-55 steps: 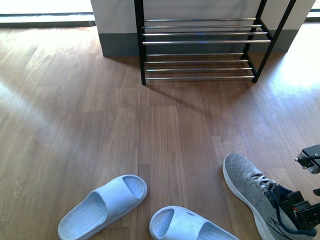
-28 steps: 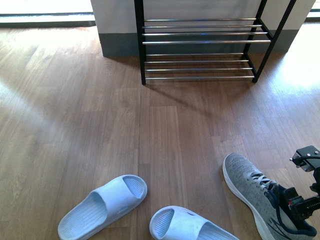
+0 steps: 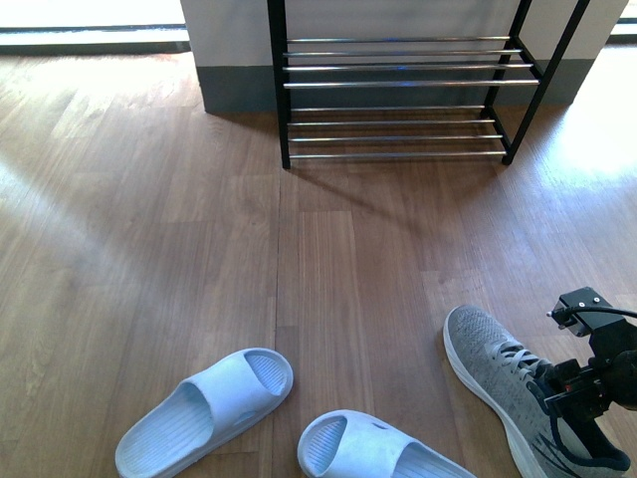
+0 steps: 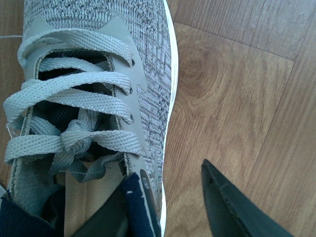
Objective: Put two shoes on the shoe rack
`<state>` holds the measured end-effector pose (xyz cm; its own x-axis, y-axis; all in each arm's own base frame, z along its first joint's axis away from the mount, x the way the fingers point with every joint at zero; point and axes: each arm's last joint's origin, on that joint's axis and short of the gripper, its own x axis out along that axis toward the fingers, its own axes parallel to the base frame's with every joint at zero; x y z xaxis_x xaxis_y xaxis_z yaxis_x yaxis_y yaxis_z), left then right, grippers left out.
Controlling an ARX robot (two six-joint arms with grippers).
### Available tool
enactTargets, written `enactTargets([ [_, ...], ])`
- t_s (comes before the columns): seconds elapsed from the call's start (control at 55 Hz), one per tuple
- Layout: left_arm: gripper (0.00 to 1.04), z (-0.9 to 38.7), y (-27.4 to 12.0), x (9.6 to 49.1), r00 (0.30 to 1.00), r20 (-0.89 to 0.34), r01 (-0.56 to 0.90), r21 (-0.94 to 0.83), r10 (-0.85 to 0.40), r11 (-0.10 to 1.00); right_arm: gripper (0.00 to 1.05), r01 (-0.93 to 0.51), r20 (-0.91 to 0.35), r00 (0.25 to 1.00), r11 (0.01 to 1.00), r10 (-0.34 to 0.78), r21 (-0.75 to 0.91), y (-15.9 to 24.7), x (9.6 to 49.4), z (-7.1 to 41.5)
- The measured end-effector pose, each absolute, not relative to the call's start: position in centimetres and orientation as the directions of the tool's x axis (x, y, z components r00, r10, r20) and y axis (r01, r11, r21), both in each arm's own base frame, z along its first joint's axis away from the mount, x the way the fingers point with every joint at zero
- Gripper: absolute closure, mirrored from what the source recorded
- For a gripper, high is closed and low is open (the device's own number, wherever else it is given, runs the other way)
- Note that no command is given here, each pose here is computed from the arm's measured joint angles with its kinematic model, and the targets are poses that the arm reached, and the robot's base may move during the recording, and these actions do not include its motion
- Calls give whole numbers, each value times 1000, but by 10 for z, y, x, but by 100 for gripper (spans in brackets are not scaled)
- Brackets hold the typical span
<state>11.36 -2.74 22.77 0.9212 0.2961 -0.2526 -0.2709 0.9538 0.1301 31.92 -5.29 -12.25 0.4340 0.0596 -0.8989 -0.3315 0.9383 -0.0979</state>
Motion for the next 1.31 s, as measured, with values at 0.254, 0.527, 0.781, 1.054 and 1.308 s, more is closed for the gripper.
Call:
enactTargets([
  [0.254,103,228,-27,114,921,-253,-271,130,296,954,103,-328,-907,417,940,59,-90,-47,319,-125],
  [0.527,103,228,-27,114,921,-252,-271,130,296,954,103,-290,-881,470,951,46,-105,-48,318,-86],
  [0.781,103,228,-27,114,921,-253,-271,130,296,954,103,-263,-751,658,951,54,-162,-54,300,48],
  [1.054,103,228,-27,114,921,-253,-271,130,296,954,103,-244,-548,831,946,92,-211,-42,244,158],
  [1.308,103,228,-27,114,921,-253,-271,130,296,954,103,-248,-321,932,942,168,-226,-15,166,222],
])
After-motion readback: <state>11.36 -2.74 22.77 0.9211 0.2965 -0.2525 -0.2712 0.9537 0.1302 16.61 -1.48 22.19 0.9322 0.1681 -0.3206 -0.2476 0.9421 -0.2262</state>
